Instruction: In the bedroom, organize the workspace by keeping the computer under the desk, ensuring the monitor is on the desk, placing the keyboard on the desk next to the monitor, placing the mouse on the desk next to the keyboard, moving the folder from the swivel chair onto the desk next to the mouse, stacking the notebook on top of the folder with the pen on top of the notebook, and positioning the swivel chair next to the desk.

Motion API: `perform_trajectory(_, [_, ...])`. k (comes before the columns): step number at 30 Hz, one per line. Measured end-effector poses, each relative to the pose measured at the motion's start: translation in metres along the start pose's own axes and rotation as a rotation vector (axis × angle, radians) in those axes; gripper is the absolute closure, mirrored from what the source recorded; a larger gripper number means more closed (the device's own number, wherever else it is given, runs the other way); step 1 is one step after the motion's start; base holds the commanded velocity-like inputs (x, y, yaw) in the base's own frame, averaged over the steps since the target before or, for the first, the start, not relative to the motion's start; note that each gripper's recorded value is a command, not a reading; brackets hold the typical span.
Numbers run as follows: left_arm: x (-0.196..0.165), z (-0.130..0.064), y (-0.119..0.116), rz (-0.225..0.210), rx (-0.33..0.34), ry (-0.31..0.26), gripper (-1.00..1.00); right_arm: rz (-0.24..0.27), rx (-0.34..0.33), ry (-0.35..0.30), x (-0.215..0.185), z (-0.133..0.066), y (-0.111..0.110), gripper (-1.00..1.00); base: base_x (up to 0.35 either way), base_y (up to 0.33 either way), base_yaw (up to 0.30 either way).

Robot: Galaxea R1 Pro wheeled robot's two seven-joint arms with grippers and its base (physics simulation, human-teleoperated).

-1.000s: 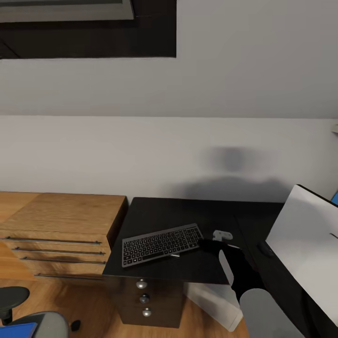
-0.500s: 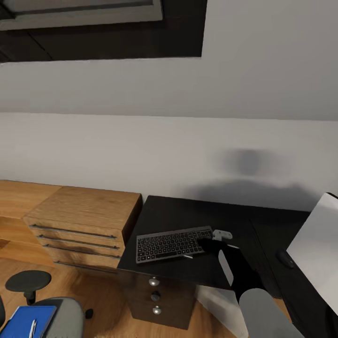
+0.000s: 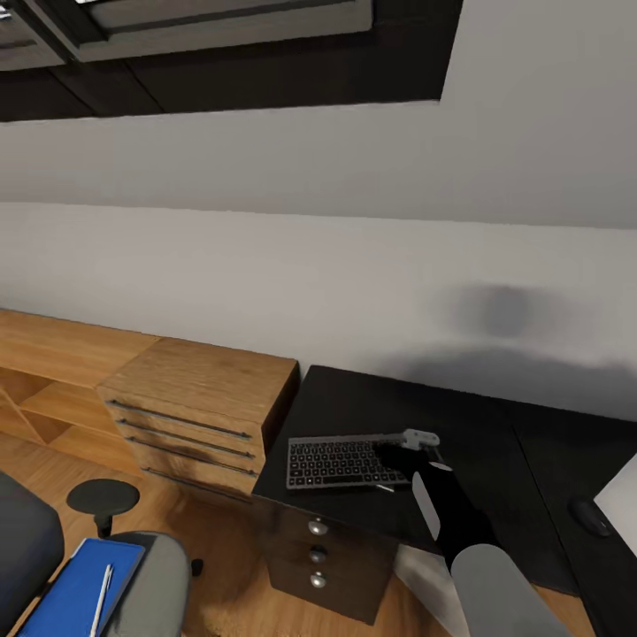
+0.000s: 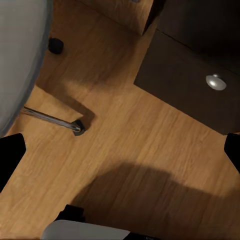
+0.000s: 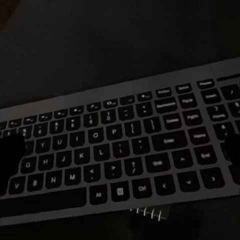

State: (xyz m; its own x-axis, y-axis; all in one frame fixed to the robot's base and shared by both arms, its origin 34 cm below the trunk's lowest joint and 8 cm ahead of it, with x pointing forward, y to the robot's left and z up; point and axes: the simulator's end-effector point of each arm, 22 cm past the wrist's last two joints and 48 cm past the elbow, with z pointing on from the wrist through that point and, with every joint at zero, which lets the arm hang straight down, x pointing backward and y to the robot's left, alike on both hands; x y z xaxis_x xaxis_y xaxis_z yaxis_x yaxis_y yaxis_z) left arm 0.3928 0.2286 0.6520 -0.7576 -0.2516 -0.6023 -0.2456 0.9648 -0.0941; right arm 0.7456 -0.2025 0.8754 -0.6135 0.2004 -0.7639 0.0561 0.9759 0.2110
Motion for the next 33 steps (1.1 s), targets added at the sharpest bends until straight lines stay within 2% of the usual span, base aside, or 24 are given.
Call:
perform_trajectory(12, [0.004,0.000,0.000,0.001,0.000,0.010,-1.00,-0.002,0.006,-0.001,0.003,0.003,-0.004,-1.00,0.031,-0.020,0.206])
perform_trajectory(21, [0.004,0.000,0.000,0.003,0.000,0.010,-1.00,-0.011,0.014,-0.001,0.002,0.003,-0.012,-1.00,0.197,-0.133,0.032])
perform_trajectory(33, [0.005,0.000,-0.001,0.004,0.003,0.011,-1.00,-0.022,0.016,-0.003,0.001,0.002,-0.022,-1.00,0.078,-0.037,0.003])
